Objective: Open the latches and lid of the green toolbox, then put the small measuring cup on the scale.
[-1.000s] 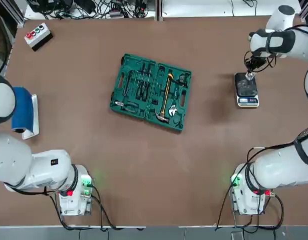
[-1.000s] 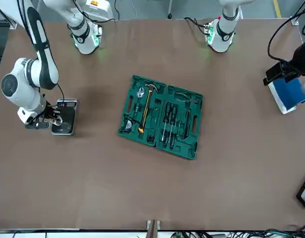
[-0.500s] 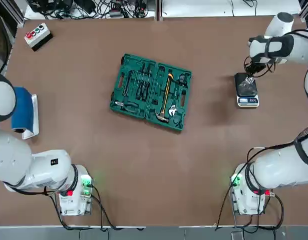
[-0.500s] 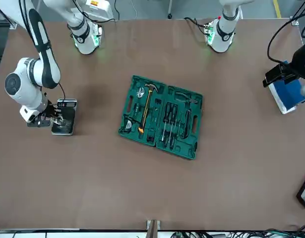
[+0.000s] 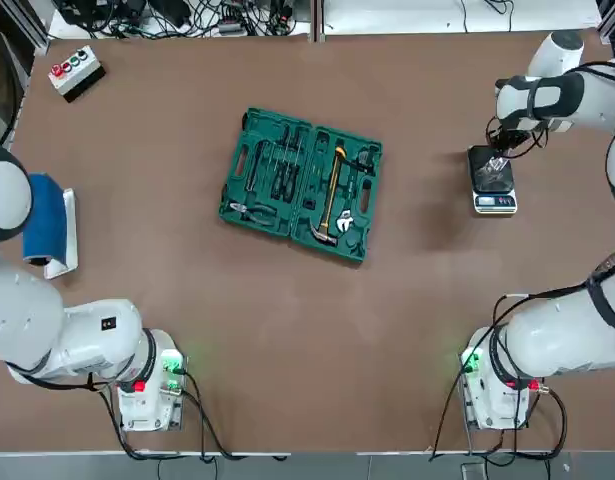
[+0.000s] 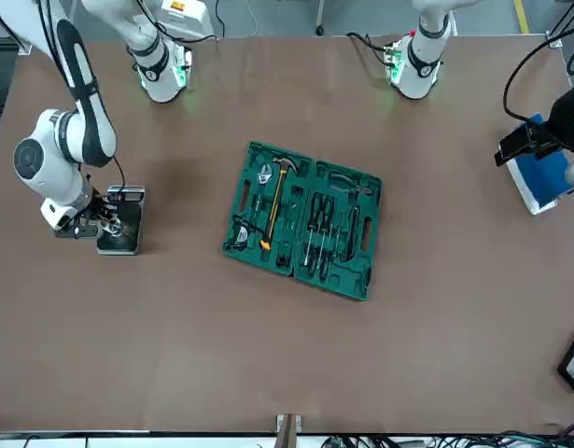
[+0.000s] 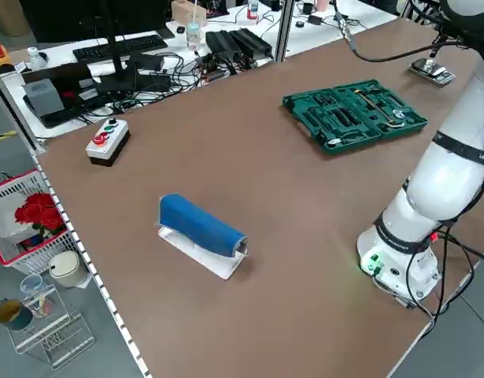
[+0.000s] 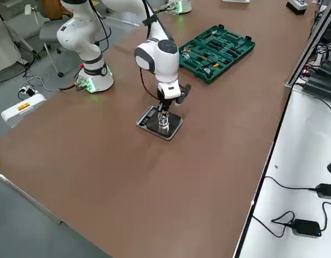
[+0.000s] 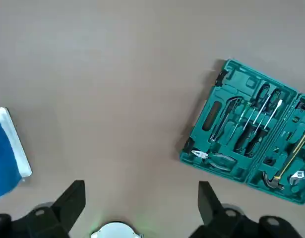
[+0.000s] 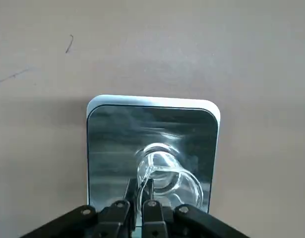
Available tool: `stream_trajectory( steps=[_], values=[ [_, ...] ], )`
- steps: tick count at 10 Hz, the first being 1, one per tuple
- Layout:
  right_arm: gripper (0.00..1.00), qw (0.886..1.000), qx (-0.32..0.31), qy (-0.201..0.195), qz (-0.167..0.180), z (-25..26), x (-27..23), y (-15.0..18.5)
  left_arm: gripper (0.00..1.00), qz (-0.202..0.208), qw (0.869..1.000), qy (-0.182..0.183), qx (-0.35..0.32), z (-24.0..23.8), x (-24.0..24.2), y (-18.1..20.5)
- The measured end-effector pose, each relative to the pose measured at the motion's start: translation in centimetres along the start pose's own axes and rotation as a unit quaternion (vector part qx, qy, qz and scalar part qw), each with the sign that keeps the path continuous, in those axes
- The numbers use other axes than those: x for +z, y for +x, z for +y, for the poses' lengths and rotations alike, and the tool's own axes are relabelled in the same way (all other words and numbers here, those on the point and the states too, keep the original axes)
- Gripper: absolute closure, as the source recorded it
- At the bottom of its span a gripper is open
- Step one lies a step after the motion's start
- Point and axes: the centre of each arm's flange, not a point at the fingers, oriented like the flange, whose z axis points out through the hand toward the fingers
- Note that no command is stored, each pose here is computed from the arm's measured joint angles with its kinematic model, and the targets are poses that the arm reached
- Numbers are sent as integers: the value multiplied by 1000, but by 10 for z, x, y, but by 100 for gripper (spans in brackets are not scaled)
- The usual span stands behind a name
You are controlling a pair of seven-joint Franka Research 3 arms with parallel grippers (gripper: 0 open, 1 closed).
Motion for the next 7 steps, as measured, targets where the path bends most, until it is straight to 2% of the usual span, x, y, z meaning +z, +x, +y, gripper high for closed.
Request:
stream_trajectory(
  steps=[3, 7],
  values=[
    [89, 1000, -2, 0, -3, -2, 4, 0, 0, -2, 1000, 0, 0, 0, 2, 1],
    [70, 1000, -2, 0, -4, -3, 5, 0, 0, -2, 1000, 0, -2, -2, 2, 2]
  ],
)
